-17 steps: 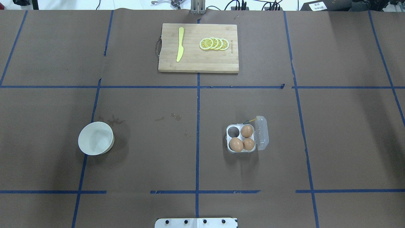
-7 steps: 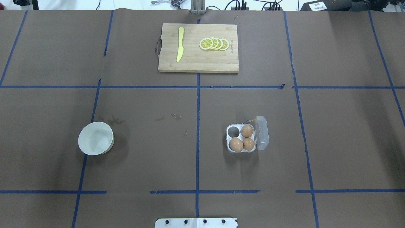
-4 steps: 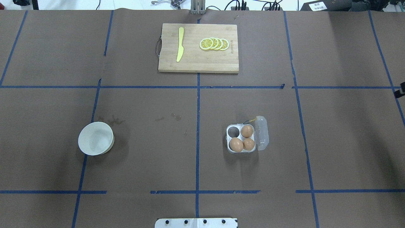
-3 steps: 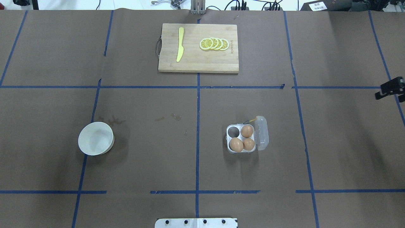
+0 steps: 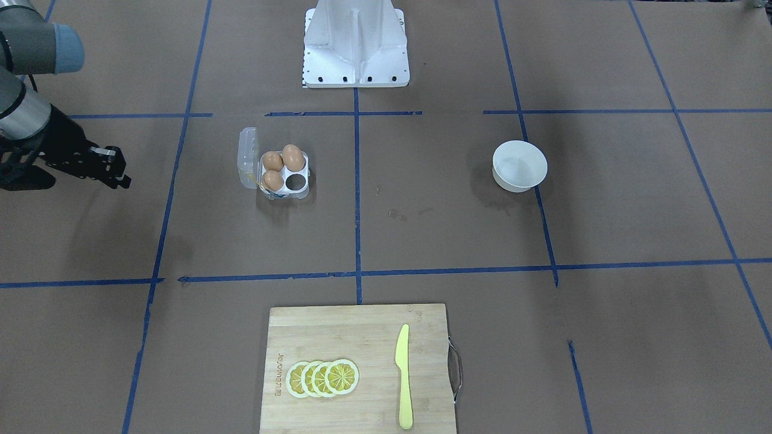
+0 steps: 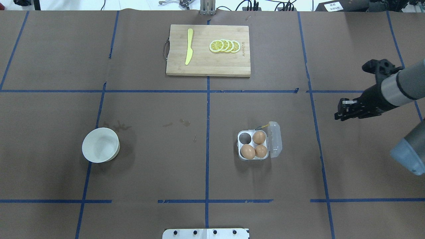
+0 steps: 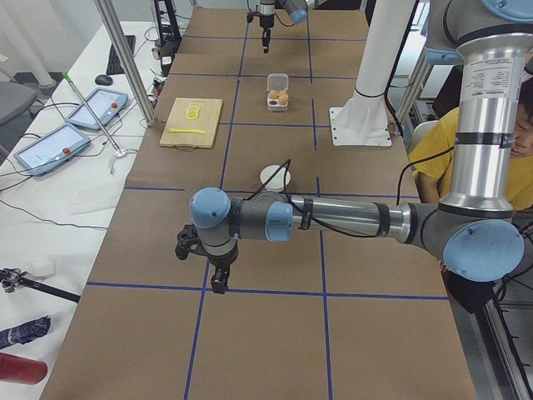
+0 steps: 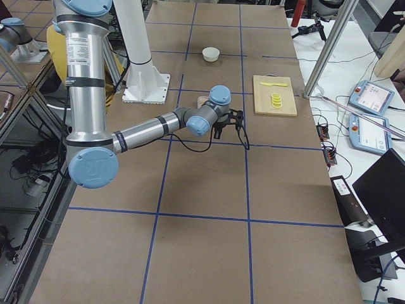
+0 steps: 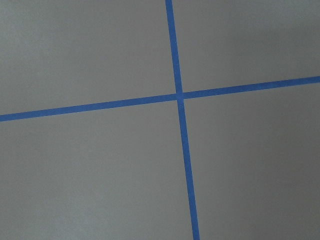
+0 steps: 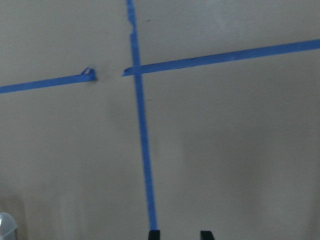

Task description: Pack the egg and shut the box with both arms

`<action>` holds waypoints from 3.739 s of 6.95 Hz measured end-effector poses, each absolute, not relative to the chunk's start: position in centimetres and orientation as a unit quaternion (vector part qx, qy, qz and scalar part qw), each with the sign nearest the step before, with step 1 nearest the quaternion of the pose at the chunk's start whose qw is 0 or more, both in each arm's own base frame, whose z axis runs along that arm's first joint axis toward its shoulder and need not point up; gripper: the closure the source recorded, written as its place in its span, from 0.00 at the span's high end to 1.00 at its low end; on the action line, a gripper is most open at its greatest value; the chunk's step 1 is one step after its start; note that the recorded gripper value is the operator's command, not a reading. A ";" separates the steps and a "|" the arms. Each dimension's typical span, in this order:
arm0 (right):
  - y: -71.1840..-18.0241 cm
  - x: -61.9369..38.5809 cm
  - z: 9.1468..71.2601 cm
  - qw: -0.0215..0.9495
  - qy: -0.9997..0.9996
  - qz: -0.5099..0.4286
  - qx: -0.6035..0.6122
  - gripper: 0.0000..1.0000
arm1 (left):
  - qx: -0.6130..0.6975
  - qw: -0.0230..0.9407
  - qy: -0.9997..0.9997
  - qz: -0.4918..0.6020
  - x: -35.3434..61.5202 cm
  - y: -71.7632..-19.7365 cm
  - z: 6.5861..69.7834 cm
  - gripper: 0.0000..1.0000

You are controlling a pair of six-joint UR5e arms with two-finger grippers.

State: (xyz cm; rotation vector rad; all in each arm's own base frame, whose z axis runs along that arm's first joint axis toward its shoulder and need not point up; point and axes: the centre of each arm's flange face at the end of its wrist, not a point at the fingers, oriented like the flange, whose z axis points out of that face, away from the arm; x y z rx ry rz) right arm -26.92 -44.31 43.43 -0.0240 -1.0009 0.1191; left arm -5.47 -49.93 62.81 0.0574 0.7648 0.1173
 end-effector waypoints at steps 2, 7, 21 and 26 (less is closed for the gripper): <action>-42.7 -34.6 38.0 0.865 -0.498 0.057 -0.017 0.00 | 0.029 0.925 0.373 0.058 -5.5 -50.0 62.7 1.00; -40.7 -40.2 25.5 0.823 -0.559 0.092 -0.050 0.00 | 0.042 0.925 0.372 0.065 -5.3 -50.3 61.3 1.00; -48.7 2.9 63.1 0.927 -0.374 -0.034 0.014 1.00 | 0.060 0.924 0.369 0.077 -4.7 -51.5 59.1 1.00; -48.9 3.9 62.5 0.923 -0.383 -0.026 0.024 1.00 | 0.072 0.931 0.349 0.084 -4.9 -52.0 58.5 1.00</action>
